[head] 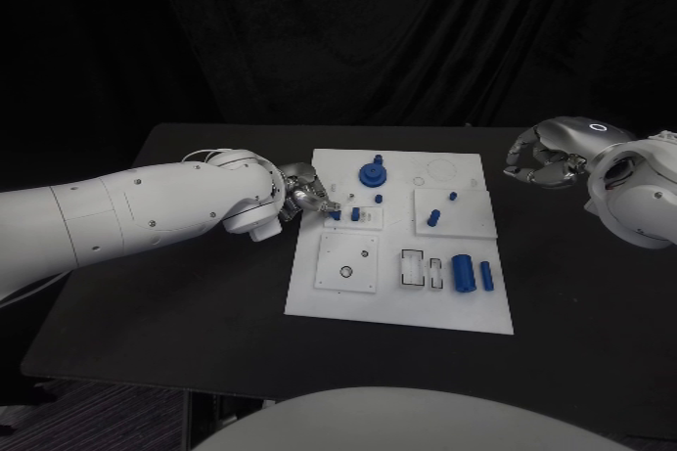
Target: Assemble the parts on the task board
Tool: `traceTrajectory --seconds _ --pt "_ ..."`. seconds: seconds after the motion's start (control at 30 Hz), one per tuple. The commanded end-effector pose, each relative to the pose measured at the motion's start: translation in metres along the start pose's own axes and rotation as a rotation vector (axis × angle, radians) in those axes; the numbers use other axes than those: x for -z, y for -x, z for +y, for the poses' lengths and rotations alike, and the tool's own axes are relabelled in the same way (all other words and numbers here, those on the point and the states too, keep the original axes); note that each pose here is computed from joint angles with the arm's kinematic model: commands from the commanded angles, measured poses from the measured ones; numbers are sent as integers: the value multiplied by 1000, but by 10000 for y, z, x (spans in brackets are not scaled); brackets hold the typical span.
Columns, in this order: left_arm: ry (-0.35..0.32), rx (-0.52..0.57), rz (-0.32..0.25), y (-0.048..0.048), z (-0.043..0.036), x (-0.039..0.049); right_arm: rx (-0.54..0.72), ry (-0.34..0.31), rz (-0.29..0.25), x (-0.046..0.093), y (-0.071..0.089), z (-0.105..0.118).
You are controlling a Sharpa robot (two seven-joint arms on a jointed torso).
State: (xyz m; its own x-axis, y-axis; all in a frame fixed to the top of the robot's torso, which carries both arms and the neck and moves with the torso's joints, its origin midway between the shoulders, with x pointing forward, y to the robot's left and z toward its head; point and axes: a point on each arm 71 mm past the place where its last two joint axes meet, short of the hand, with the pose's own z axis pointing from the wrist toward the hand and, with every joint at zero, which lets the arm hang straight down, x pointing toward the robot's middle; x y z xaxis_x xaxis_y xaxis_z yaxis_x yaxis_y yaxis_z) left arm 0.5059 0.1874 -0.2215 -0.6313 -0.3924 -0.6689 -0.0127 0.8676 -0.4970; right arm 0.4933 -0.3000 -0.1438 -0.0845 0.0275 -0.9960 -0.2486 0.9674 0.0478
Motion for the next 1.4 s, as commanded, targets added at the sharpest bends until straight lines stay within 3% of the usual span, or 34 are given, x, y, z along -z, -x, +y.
traceTrajectory --seconds 0.03,0.73,1.4 --pt "-13 -3 12 -36 -11 -7 2 -20 5 7 -12 -19" --pt "-21 1 4 -32 -3 -14 3 -20 8 3 -16 -17" --pt "-102 4 -12 -4 -47 -36 4 -20 10 1 -17 -14"
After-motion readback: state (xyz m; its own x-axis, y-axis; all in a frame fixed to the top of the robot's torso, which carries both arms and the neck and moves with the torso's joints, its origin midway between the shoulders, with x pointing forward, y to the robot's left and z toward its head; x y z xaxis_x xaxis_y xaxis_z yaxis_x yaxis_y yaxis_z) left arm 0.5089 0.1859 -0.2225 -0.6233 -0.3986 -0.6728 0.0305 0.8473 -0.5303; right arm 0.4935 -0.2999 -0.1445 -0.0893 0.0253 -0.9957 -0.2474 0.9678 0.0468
